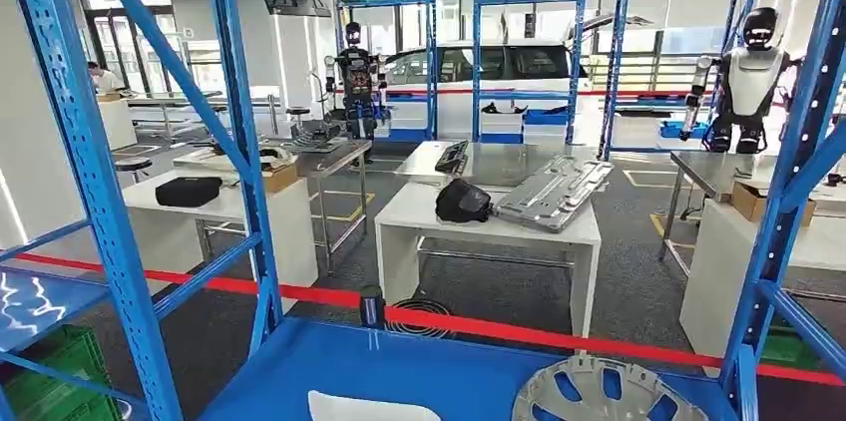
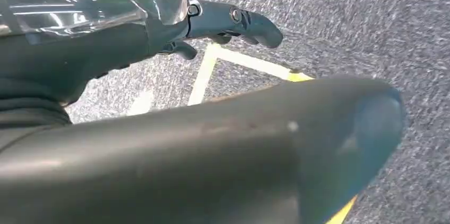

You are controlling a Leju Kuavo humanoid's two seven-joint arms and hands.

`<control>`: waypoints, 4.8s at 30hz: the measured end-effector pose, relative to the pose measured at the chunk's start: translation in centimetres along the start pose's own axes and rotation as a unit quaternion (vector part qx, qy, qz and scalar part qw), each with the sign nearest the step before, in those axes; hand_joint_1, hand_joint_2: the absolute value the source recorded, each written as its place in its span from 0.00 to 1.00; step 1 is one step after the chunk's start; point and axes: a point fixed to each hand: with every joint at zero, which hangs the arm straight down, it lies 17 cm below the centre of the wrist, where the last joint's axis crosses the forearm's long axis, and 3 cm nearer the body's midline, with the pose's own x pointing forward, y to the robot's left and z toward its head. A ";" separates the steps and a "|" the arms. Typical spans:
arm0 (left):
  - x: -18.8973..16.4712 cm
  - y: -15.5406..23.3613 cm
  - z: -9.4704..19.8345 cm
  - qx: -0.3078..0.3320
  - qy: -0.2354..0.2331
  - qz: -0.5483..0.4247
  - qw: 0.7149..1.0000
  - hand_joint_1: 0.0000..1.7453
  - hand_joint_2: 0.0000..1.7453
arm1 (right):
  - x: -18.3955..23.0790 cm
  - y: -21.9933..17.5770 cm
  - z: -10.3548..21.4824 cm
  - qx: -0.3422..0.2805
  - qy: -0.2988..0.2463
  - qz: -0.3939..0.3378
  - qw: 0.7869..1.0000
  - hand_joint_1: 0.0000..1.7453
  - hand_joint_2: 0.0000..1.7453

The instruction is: Take the parts from the cabinet and place them on the table.

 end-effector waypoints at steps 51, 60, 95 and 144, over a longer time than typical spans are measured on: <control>0.5 -0.6 0.0 -0.015 -0.004 -0.002 1.000 0.00 0.00 | 4.9 -3.7 -0.3 -0.068 -0.076 -0.058 0.993 1.00 1.00; 0.5 -1.3 0.2 -0.019 -0.012 -0.012 1.000 0.00 1.00 | 12.4 -9.6 2.6 -0.155 -0.182 -0.171 0.956 1.00 1.00; 1.0 -3.4 1.5 -0.015 -0.076 0.014 0.997 0.00 1.00 | 25.9 -21.4 27.0 -0.006 -0.600 -0.624 0.501 1.00 1.00; 0.1 -4.7 1.8 -0.037 -0.045 0.049 0.997 0.00 1.00 | 28.0 -22.8 33.6 0.068 -0.673 -0.627 0.386 1.00 1.00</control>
